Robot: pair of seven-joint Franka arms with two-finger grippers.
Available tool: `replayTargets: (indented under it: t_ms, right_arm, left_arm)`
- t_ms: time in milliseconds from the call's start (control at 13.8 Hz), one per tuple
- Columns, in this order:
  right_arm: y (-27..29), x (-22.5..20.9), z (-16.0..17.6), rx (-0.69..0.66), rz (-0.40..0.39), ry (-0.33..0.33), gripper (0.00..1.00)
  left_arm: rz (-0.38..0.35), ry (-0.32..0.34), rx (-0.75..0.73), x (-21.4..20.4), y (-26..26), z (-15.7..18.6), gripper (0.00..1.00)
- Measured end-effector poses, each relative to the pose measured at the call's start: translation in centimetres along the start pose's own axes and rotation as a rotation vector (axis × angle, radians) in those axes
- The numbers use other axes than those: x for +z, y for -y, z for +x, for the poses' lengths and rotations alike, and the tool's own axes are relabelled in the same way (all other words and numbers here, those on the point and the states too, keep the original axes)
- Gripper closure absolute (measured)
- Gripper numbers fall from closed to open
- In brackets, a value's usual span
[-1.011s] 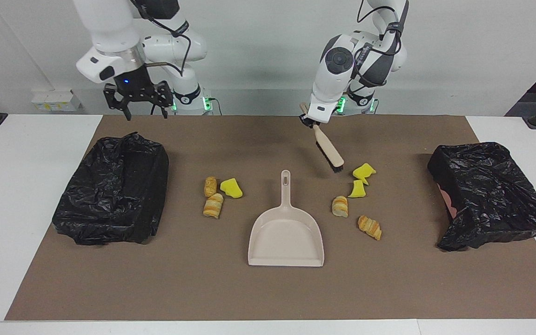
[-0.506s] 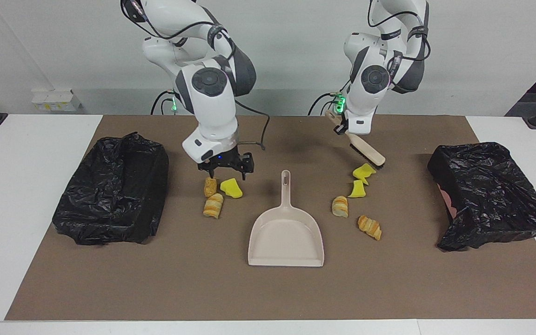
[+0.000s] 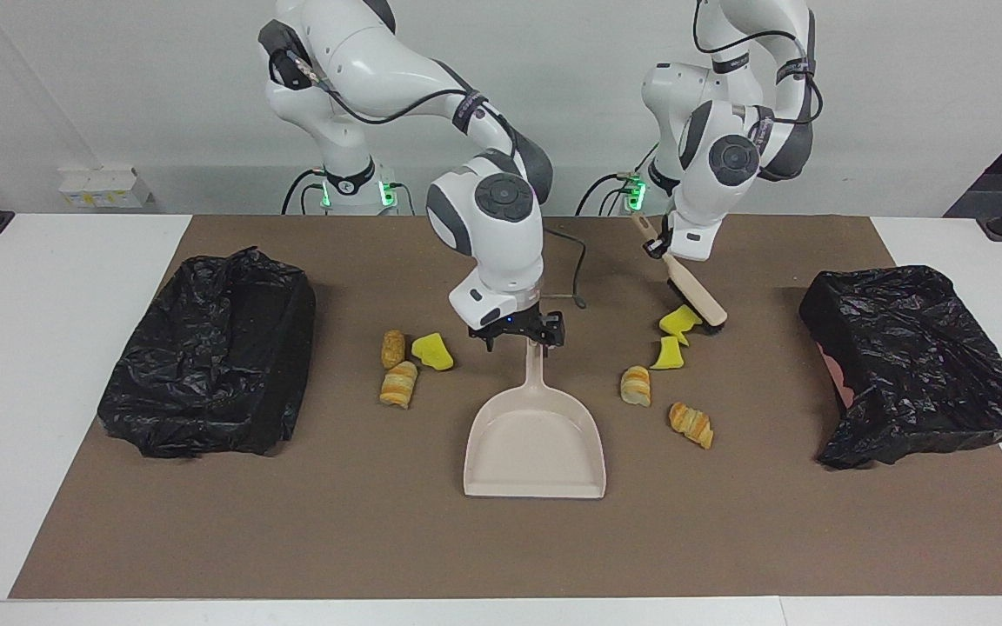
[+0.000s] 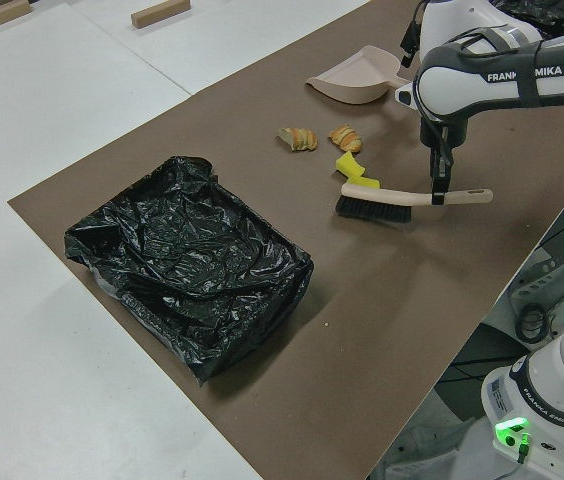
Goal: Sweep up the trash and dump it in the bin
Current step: 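Grasp the brush with the left gripper while the right gripper grasps the dustpan, then lift the dustpan with the right gripper while the left gripper raises the brush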
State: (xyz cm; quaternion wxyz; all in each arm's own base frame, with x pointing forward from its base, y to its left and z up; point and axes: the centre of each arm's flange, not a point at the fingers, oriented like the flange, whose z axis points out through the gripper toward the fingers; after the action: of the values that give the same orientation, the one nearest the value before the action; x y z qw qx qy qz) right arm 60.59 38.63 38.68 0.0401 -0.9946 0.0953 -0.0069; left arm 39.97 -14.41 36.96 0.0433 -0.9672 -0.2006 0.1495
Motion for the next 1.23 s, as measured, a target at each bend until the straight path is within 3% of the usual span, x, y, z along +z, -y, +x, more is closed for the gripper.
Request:
replayTargets:
  t_ms: [289, 506, 578, 722, 1011, 1228]
  right_arm:
    - [1.0, 2.2, -0.3, -0.055, -0.038, -0.031, 0.00]
    - [2.2, 3.4, -1.6, -0.098, -0.060, -0.032, 0.05]
    - [2.6, 3.4, -2.1, -0.107, -0.059, -0.026, 0.16]
    - [3.0, 3.5, -3.1, -0.124, -0.080, -0.001, 0.21]
    - [2.9, 3.6, -3.4, -0.141, -0.111, -0.004, 0.68]
    - [2.1, 3.4, -2.5, -0.166, -0.115, -0.008, 0.69]
  left_arm:
    - [-0.057, -0.070, 0.141, -0.4, -0.4, 1.4, 0.75]
    - [-0.075, -0.079, 0.318, -0.2, -1.1, 1.4, 0.75]
    - [-0.076, -0.078, 0.381, -0.2, -1.2, 1.3, 0.75]
    - [-0.076, -0.077, 0.449, -0.1, -1.6, 1.0, 0.75]
    - [-0.113, -0.056, 0.469, -1.9, -3.1, 0.3, 0.75]
    - [-0.142, -0.084, 0.452, -5.6, -3.0, 1.9, 0.75]
